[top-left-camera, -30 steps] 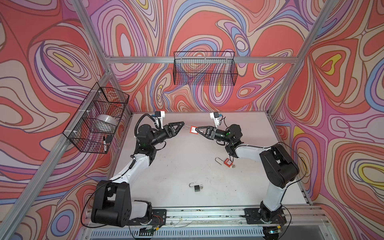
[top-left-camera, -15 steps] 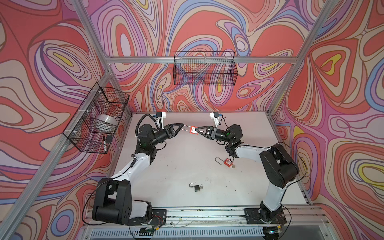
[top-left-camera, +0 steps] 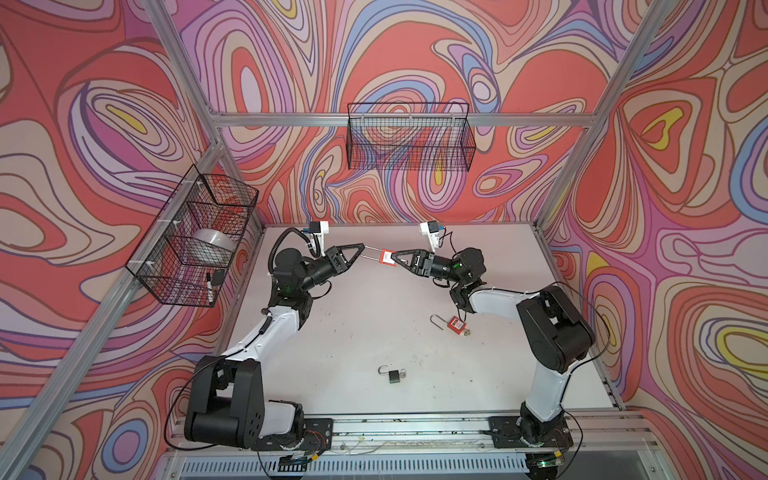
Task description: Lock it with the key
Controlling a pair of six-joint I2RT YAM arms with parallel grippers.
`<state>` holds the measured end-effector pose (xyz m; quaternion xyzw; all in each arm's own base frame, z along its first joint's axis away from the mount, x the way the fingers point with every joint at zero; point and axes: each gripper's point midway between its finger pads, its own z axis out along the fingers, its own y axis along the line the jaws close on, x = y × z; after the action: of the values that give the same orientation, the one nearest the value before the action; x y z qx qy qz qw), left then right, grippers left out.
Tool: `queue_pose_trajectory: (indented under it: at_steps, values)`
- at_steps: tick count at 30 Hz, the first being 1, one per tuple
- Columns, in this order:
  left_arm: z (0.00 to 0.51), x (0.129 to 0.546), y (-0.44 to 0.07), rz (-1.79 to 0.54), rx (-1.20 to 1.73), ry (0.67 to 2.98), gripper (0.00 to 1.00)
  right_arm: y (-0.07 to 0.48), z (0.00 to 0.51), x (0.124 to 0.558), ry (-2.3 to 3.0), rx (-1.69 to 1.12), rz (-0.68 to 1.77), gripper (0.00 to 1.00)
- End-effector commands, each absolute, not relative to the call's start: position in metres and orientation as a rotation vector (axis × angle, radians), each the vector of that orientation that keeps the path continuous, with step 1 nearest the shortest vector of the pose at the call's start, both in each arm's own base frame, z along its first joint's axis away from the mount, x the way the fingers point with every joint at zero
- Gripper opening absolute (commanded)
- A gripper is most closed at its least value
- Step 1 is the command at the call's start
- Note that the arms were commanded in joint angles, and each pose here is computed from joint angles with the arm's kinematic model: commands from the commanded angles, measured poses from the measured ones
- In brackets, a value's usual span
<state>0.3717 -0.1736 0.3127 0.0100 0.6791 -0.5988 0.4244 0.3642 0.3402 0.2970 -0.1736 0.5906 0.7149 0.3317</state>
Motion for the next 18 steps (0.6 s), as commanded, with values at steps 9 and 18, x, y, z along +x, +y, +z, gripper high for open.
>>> queue_pose_trajectory:
  at_steps: [9,18]
  values:
    - [0.312,0.358,-0.189,-1.550,0.121,1.667,0.00,0.356,0.322,0.354,1.440,-0.532,2.002,0.00]
    - [0.314,0.359,-0.191,-1.599,0.113,1.662,0.00,0.354,0.333,0.352,1.400,-0.537,2.004,0.00]
